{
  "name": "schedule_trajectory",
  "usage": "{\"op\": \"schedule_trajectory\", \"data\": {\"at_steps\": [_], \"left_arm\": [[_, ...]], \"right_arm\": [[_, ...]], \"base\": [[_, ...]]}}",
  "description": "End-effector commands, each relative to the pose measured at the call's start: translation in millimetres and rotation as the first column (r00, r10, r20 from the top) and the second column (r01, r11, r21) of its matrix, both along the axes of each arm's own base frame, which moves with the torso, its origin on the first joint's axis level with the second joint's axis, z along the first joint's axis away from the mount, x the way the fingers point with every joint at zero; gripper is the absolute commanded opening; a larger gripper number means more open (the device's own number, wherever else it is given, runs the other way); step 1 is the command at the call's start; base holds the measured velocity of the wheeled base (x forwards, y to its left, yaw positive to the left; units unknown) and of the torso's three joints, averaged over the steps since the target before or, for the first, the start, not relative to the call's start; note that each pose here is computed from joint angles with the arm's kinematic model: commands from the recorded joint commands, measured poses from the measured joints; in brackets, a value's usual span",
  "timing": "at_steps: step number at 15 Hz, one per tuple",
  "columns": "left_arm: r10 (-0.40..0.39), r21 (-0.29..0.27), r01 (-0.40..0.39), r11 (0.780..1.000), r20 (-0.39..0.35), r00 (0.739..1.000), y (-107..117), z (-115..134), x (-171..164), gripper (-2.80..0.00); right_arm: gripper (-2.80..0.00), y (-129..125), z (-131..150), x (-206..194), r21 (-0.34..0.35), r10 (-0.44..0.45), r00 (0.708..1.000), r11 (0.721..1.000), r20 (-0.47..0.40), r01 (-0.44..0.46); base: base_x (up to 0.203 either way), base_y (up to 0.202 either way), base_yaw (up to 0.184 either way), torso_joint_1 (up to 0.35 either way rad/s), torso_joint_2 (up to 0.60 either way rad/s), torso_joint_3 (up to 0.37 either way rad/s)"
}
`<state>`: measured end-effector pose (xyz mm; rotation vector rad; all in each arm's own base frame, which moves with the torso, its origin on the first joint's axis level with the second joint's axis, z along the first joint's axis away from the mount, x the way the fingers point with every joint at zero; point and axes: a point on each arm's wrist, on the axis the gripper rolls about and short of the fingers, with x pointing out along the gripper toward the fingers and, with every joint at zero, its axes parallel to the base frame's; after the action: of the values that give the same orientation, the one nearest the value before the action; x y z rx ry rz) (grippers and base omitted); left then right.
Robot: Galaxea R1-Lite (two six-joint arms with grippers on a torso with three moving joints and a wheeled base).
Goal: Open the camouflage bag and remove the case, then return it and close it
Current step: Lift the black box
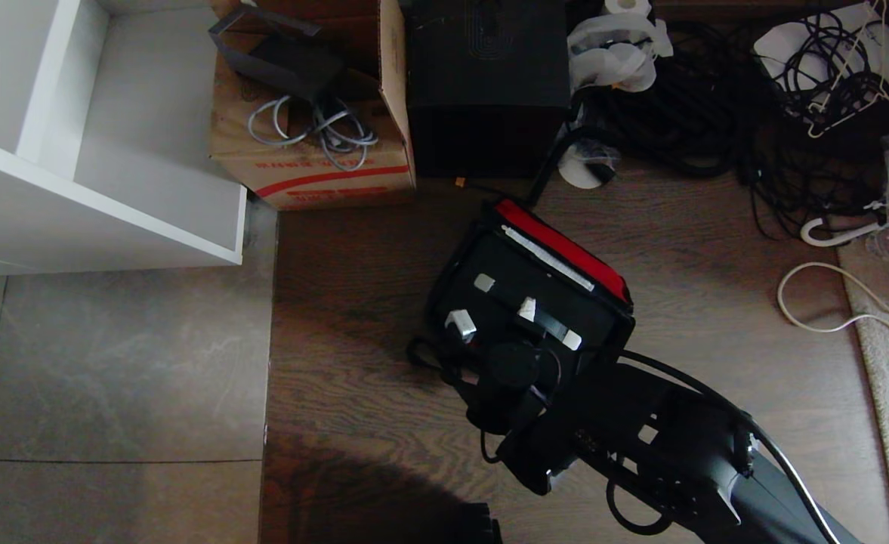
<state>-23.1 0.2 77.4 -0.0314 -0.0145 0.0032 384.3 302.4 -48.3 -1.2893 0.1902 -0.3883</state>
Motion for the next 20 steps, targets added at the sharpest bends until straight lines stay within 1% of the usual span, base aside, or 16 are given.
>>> {"op": "schedule_trajectory", "data": {"at_steps": [1,4,8,10,13,15,16,17,20], "left_arm": [[0.001,-0.001,-0.001,1.0,0.001,1.0,0.0,0.0,0.0,-2.8],[0.001,-0.001,-0.001,1.0,0.001,1.0,0.0,0.0,0.0,-2.8],[0.001,-0.001,-0.001,1.0,0.001,1.0,0.0,0.0,0.0,-2.8],[0.001,-0.001,-0.001,1.0,0.001,1.0,0.0,0.0,0.0,-2.8],[0.001,-0.001,-0.001,1.0,0.001,1.0,0.0,0.0,0.0,-2.8],[0.001,-0.001,-0.001,1.0,0.001,1.0,0.0,0.0,0.0,-2.8],[0.001,-0.001,-0.001,1.0,0.001,1.0,0.0,0.0,0.0,-2.8],[0.001,-0.001,-0.001,1.0,0.001,1.0,0.0,0.0,0.0,-2.8],[0.001,-0.001,-0.001,1.0,0.001,1.0,0.0,0.0,0.0,-2.8]], "right_arm": [[-2.8,-2.2,11.9,-6.1,0.011,-0.001,1.0,1.0,0.007,0.0],[-2.8,-1.8,32.5,-16.7,0.047,0.024,0.999,0.999,0.024,-0.025],[-2.8,-2.2,75.3,-14.9,0.086,0.018,0.998,0.996,0.066,-0.023],[-2.8,-8.6,86.7,-7.7,0.103,-0.002,0.996,0.995,0.084,-0.007],[-2.8,-16.6,114.7,2.6,0.133,-0.032,0.992,0.991,0.12,0.016],[-2.8,-24.9,130.1,16.6,0.139,-0.065,0.989,0.989,0.13,0.047],[-2.8,-30.4,136.6,23.6,0.147,-0.081,0.988,0.987,0.134,0.061],[-2.8,-30.7,139.8,26.5,0.158,-0.085,0.986,0.985,0.142,0.063],[-2.8,-31.0,138.5,25.4,0.165,-0.083,0.987,0.985,0.137,0.06]], "base": [[0.0,0.0,0.0,0.0,0.0,0.0],[0.0,0.0,0.0,0.0,0.0,0.0],[0.0,0.0,0.0,0.0,0.0,0.0],[0.0,0.0,0.0,0.0,0.0,0.0],[0.0,0.0,0.0,0.0,0.0,0.0],[0.0,0.0,0.0,0.0,0.0,0.0],[0.0,0.0,0.0,0.0,0.0,0.0],[0.0,0.0,0.0,0.0,0.0,0.0],[0.0,0.0,0.0,0.0,0.0,0.0]]}}
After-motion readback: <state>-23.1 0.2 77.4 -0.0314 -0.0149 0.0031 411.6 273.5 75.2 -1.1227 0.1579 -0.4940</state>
